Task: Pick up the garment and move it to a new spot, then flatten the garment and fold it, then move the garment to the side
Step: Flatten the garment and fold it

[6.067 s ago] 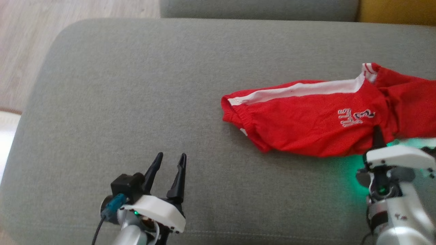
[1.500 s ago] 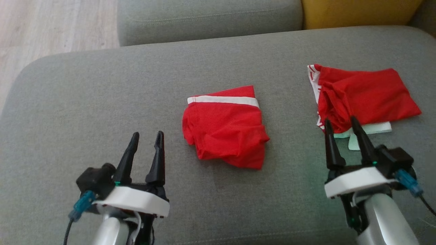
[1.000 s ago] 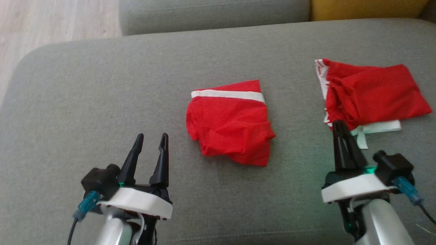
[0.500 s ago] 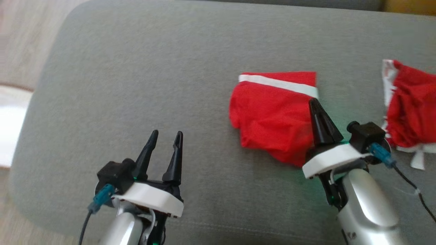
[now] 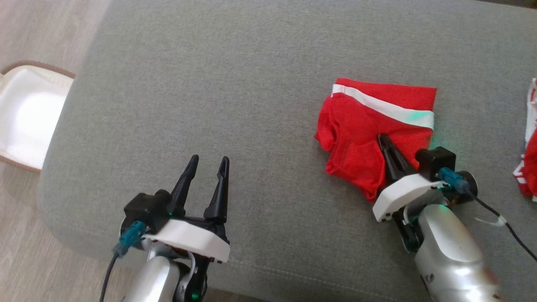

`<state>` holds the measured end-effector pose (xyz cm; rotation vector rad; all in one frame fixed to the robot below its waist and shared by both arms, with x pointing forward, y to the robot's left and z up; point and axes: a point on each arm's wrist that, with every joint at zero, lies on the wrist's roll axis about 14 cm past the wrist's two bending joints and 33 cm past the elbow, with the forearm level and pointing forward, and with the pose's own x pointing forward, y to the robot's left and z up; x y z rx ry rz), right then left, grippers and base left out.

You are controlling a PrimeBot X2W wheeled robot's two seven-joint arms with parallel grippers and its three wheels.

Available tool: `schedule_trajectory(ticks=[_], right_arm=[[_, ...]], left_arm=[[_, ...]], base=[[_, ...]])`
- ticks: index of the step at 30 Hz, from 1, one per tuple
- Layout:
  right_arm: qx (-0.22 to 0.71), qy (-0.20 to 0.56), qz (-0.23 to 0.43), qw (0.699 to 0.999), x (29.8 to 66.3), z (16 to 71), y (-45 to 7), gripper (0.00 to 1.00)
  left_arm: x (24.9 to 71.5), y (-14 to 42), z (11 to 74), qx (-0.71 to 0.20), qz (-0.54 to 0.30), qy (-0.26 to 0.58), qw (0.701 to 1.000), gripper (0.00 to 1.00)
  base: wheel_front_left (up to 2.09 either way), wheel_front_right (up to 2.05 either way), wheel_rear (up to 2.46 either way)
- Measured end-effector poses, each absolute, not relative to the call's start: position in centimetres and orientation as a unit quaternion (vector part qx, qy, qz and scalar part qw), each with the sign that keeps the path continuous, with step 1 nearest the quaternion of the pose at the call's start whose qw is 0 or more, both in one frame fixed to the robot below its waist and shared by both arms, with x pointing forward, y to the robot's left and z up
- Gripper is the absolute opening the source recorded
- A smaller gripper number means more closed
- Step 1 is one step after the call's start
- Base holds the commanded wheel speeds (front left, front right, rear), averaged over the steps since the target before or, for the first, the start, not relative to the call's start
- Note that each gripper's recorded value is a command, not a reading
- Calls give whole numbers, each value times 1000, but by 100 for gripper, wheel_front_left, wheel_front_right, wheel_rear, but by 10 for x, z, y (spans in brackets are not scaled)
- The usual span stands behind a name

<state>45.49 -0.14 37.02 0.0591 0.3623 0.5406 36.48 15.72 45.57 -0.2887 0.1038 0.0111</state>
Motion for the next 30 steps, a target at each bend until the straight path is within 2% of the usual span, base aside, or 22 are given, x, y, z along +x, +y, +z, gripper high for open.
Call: schedule_trajectory(ticks=[6,14,24,29,30], right_arm=[[48,157,255,953,461,388,-7,0],[77,51,218,972,474,459,-35,0],[72,0,116,991,436,489,-117,0],[72,-14,83,994,416,497,-141,0],[72,-15,79,994,412,497,-144,36]], left_arm=[[373,148,461,-149,-11,44,988,100],[383,133,478,-155,-40,17,987,100],[386,109,502,-165,-80,-15,983,100],[387,96,512,-167,-102,-26,980,100],[387,95,514,-167,-104,-29,980,100]], base=[[0,0,0],[0,0,0],[0,0,0],[0,0,0],[0,0,0]])
